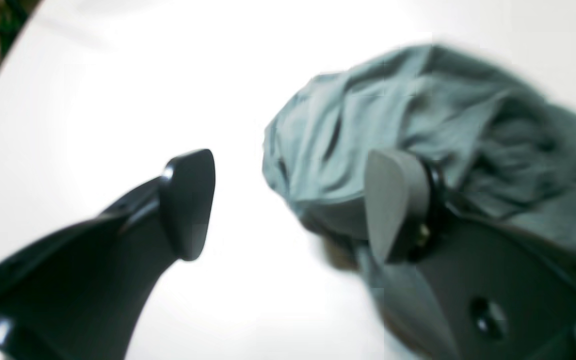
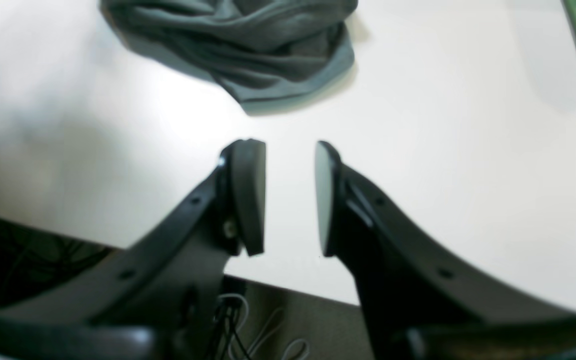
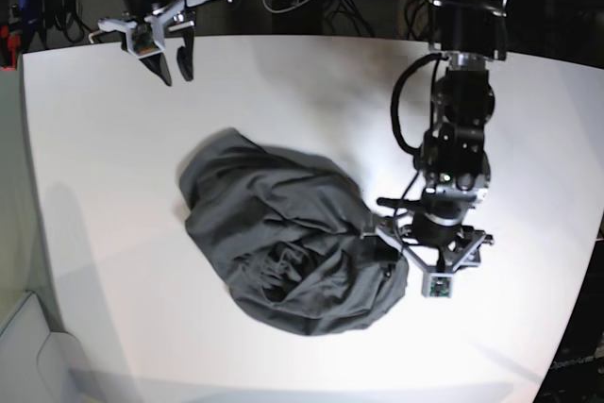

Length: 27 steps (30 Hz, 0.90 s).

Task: Layout the t-shirt on the table in an organized manner, then fold the t-shirt properly
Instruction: 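Move the left gripper down to the edge of the grey t-shirt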

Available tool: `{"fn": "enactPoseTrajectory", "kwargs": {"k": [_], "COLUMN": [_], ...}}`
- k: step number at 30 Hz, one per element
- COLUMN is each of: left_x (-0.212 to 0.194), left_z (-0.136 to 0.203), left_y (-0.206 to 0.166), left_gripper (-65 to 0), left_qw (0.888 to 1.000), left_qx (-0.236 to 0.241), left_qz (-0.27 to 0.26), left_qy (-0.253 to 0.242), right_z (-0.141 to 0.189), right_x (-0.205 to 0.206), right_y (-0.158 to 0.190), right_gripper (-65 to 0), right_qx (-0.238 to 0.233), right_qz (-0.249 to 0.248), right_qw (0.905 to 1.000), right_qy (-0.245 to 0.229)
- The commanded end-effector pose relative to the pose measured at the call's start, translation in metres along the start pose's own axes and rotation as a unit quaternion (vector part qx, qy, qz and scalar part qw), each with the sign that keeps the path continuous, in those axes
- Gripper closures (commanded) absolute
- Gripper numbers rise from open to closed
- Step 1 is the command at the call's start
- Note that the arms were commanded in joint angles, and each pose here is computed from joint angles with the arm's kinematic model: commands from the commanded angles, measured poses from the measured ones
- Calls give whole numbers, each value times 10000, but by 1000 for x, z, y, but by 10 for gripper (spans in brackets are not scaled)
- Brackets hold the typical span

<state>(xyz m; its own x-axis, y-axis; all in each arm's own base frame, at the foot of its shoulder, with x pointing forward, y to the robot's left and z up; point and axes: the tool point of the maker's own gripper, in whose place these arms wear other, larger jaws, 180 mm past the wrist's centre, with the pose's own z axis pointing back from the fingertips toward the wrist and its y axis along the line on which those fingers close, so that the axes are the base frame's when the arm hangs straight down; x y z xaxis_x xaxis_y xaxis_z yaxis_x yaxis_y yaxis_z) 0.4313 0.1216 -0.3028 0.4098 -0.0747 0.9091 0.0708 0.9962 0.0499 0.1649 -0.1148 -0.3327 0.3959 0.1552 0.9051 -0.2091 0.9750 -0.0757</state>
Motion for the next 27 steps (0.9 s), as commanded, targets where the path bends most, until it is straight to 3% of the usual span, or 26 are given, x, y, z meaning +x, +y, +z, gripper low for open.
{"fn": "enactPoseTrajectory", "kwargs": {"k": [1,11,27], "left_x": [21,7,-1], "left_z": [-3,-21,-21], "left_y": [-5,-24,-35], "left_gripper": [-454,-454,-454], "left_qw": [9996,9992,9992], "left_qx": [-44,-187,-269], "left_qz": [54,188,218], "left_qy": [-279,-286,-176], "right_z": [3,3,1], "right_x": [8,8,10], "right_y": [0,1,0], "right_gripper": [-181,-181,-181], "right_qx": [16,24,17], "right_qz": [24,19,27], "right_qw": [9999,9999,9998], "right_qy": [-167,-152,-197]}}
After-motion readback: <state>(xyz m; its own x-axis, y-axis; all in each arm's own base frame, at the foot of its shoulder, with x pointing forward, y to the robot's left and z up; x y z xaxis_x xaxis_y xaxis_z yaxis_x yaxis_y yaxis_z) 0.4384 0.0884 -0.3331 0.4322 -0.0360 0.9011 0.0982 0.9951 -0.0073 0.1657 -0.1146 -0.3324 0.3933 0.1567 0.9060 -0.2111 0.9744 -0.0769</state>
